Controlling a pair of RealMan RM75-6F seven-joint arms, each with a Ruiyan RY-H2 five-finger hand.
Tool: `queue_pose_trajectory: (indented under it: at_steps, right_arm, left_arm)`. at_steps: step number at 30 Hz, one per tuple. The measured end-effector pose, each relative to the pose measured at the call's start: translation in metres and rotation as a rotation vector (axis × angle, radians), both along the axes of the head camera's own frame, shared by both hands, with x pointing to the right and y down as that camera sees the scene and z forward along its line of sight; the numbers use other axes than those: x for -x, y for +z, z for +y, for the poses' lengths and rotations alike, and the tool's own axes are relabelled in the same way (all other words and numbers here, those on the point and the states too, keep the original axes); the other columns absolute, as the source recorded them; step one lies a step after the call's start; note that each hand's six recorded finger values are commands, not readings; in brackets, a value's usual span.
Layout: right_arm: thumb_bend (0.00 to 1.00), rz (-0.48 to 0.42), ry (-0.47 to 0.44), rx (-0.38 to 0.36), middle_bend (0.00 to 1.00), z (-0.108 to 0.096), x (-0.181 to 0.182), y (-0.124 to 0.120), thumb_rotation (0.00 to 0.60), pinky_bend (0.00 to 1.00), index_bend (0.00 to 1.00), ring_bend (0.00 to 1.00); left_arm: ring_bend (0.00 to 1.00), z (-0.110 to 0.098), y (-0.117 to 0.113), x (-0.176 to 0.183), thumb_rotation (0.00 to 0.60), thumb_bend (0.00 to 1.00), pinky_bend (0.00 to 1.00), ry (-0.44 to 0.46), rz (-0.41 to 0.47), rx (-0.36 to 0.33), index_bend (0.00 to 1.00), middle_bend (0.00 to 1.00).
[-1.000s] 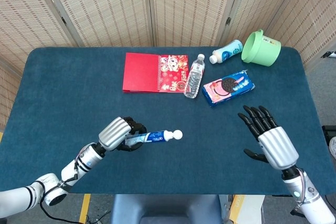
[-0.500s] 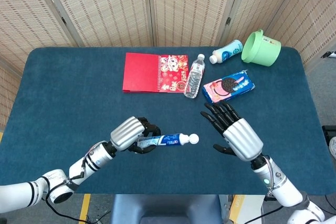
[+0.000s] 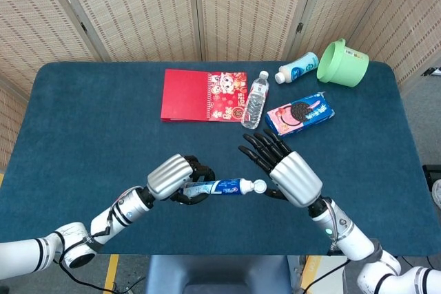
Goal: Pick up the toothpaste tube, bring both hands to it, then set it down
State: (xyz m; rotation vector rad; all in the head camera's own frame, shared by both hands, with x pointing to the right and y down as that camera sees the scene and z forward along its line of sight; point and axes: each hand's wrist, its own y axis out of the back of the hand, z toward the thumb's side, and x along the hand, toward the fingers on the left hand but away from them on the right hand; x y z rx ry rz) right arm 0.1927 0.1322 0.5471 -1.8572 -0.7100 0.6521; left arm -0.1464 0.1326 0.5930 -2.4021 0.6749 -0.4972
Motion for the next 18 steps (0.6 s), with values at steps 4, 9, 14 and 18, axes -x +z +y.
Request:
queue_pose_trajectory:
  at_steps: [4, 9, 14, 18]
  right_arm:
    - [0.00, -0.013, -0.009, -0.004, 0.00, -0.001, 0.007, -0.001, 0.600, 0.00, 0.00, 0.00]
    - [0.00, -0.023, -0.026, -0.020, 0.00, 0.000, 0.017, -0.004, 0.600, 0.00, 0.00, 0.00]
    - [0.00, -0.032, -0.038, -0.022, 0.00, 0.003, 0.024, -0.007, 0.600, 0.00, 0.00, 0.00]
    - [0.00, -0.026, -0.036, -0.023, 0.00, 0.004, 0.024, -0.007, 0.600, 0.00, 0.00, 0.00]
  left_arm:
    - [0.74, 0.004, 0.002, 0.000, 0.600, 0.60, 0.50, 0.017, -0.020, 0.000, 0.72, 0.82]
    - [0.74, 0.008, 0.006, 0.000, 0.600, 0.60, 0.50, 0.038, -0.049, -0.004, 0.72, 0.82]
    - [0.75, 0.010, 0.012, 0.001, 0.600, 0.60, 0.50, 0.049, -0.090, -0.010, 0.73, 0.83]
    - [0.75, 0.010, 0.019, 0.004, 0.600, 0.60, 0.50, 0.049, -0.122, -0.018, 0.74, 0.83]
